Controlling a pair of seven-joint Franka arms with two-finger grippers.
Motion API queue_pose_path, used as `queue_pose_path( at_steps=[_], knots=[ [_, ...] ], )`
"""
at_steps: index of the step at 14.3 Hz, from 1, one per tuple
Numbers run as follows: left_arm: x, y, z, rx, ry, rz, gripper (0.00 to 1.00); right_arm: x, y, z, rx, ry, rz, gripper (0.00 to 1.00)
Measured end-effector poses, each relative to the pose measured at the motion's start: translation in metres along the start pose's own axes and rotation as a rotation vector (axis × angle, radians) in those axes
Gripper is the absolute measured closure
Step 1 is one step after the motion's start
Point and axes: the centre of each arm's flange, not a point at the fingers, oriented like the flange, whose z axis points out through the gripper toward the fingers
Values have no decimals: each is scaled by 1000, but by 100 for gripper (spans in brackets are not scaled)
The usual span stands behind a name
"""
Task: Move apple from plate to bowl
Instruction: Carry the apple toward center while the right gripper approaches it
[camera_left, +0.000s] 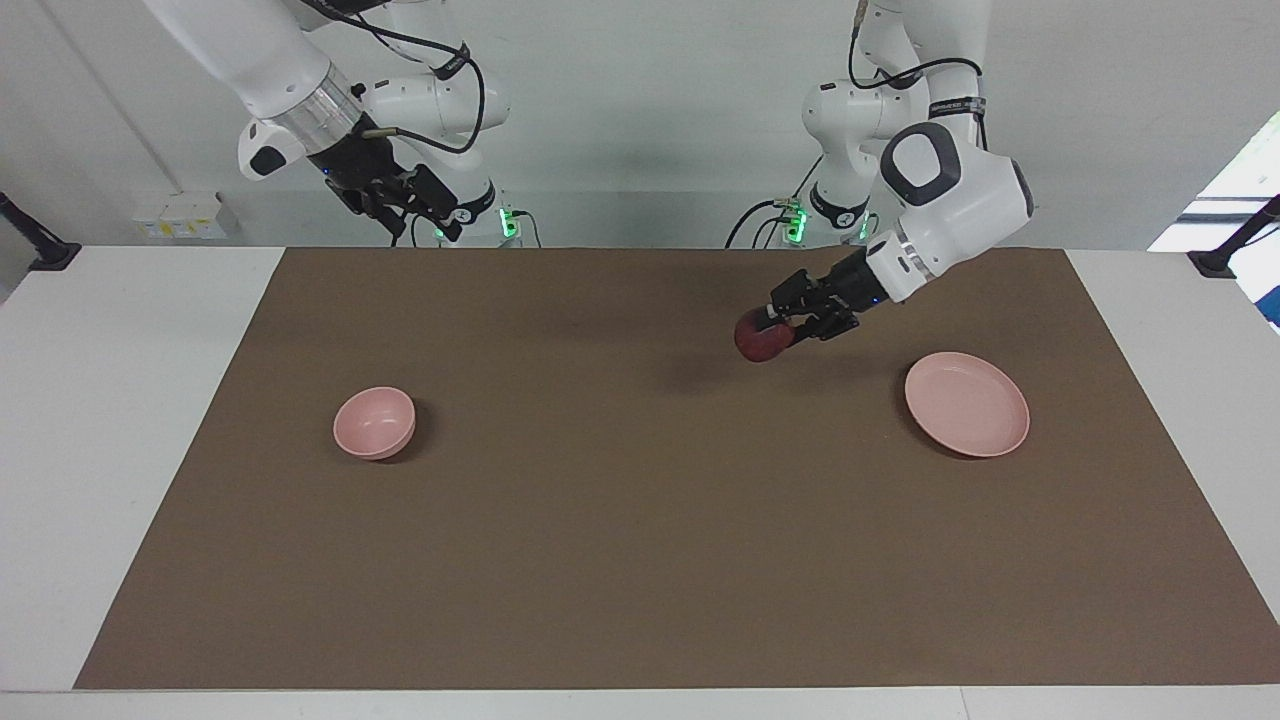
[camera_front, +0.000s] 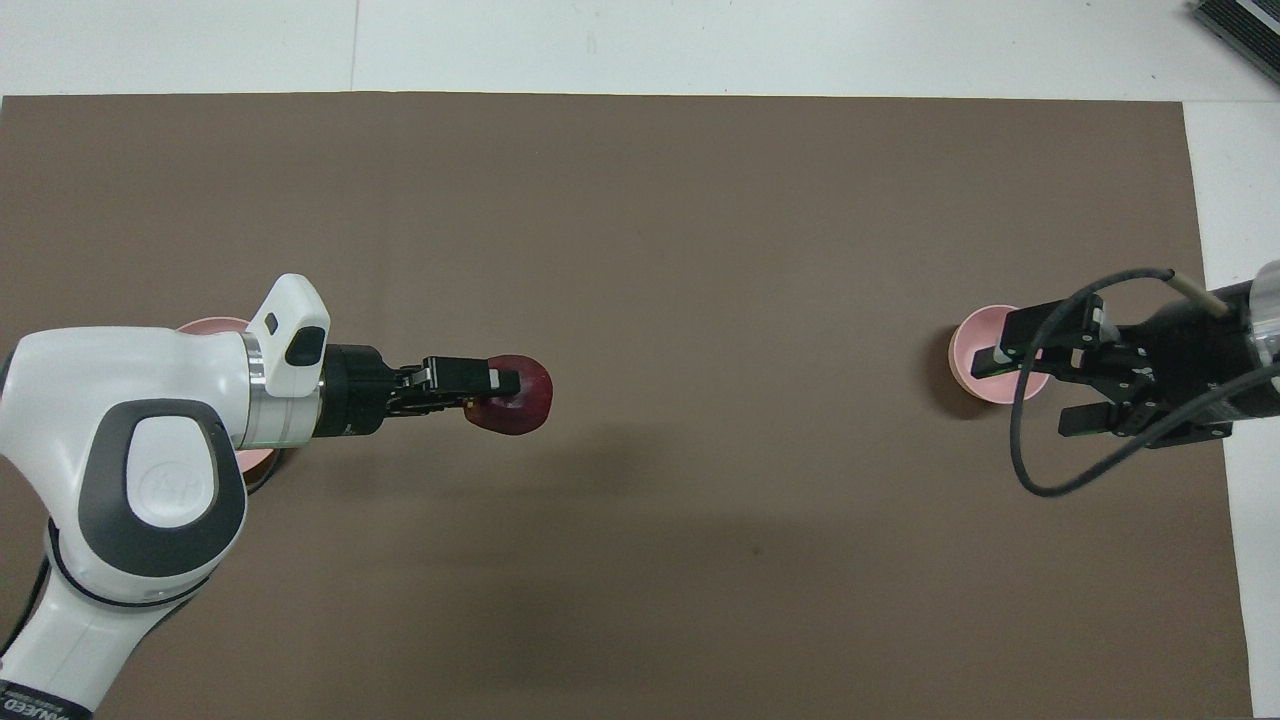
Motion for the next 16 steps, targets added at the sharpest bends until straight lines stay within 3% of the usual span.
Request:
queue_pose_path(
  at_steps=[5, 11, 16],
  knots=[
    [-23, 49, 38, -154, 108, -72, 31, -14, -36, 27, 103, -50, 199, 0],
    [-61, 96, 70, -207, 267, -122, 31, -2, -50, 63, 199, -229, 371, 0],
    [-83, 125, 78, -237, 292, -109, 31, 4, -55, 109, 209, -355, 424, 0]
  ],
)
